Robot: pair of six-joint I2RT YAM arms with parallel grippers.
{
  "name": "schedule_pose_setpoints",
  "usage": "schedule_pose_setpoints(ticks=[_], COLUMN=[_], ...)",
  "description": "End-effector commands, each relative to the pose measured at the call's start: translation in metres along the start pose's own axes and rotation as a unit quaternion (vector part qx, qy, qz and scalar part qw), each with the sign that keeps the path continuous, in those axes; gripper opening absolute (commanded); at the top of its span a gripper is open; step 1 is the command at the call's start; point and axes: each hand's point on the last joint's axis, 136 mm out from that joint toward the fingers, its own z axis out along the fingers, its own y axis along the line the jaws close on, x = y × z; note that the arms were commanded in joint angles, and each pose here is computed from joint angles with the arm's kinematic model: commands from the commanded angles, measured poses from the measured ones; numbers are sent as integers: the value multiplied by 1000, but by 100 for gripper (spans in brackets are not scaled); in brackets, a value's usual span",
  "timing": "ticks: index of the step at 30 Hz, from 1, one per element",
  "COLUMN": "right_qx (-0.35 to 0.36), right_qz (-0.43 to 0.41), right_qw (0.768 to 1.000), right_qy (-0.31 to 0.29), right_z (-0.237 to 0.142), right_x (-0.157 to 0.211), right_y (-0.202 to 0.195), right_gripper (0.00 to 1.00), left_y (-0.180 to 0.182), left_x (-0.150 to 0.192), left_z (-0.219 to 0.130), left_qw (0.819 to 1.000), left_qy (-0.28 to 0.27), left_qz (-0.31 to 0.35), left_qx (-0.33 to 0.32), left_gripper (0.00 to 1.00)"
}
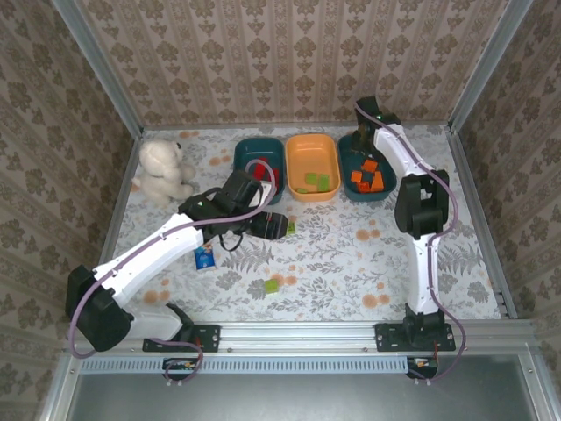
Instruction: Sort the legos into containers by color
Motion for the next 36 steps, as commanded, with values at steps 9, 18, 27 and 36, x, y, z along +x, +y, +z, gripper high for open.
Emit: schedule_pose_setpoints(ticks=[9, 18, 27, 36], right_qx=[-278, -414, -500, -516], right_qz=[-166, -200, -217, -209], right_qw=[935, 880, 828, 821], right_qy=[-144, -120, -134, -130], right_z=[-216, -294, -325, -329], right_x=[94, 232, 276, 289], right_y=[88, 52, 9, -7], right_gripper=[72, 70, 72, 74], left_y=[-2, -5, 3, 13], left_x=[118, 153, 152, 160], left_z=[13, 35, 62, 73], left_qw=[985, 953, 928, 907], left_qy=[165, 233, 223, 232], left_qz=[-47, -184, -251, -244], left_qx=[18, -61, -162, -254], left_gripper=[81, 79, 71, 66])
